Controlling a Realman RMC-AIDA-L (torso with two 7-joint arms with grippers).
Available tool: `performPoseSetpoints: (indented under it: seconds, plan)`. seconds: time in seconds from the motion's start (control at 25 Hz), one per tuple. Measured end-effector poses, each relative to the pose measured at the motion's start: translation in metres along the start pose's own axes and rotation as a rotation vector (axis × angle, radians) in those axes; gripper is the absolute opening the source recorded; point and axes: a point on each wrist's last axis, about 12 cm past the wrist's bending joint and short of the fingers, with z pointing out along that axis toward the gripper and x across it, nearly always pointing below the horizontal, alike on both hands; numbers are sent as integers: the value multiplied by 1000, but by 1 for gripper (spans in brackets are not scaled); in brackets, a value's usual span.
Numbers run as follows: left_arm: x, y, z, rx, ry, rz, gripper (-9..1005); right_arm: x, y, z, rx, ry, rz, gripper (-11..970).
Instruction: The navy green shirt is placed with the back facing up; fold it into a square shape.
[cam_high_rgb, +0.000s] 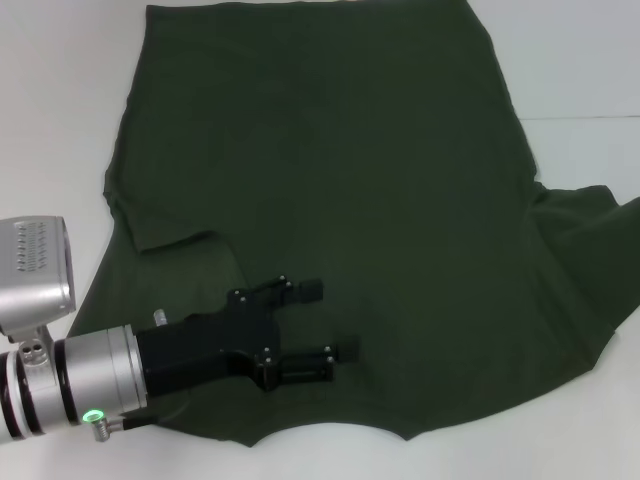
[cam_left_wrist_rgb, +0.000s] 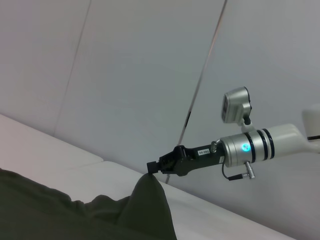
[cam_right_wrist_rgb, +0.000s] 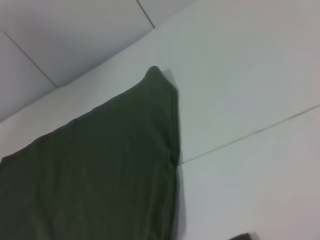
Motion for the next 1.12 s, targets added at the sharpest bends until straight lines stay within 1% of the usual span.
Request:
performPoseSetpoints:
  seconds: [0.28,0.4,0.6,0.64,0.68,0.72,0.84,0.92,1.04,1.08,1.12]
  plan:
    - [-1,0,1,2,-1,1,936,-7,3,5,14,-17,-42,66]
    - [-2,1,2,3,-1,-5,937,-11,7,8,6,-22,-56,70]
    - [-3,1,2,2,-3,-6,938,-21,21,14,-40,-21,-82,76]
    - [-3,1,2,1,-4,-6,938,-23,25,16,-55,-17,-86,78]
    - [-3,1,2,1,-4,-6,938,-25,33,19,-88,-7,-96,79]
    - [-3,2,2,0,-6,-6,938,-25,33,19,-88,-7,-96,80]
    - [-4,2,2,-1,-7,-6,937,-26,52,28,-158,23,-120,84]
    - [-4,2,2,0,-7,-5,936,-24,68,37,-203,54,-138,87]
    - [-5,2,3,1,-8,-3,937,-16,95,56,-250,115,-179,91]
    - [-5,2,3,2,-9,-4,937,-6,114,68,-274,158,-218,92]
    - [-5,2,3,1,-10,-4,937,-2,121,73,-280,171,-235,94]
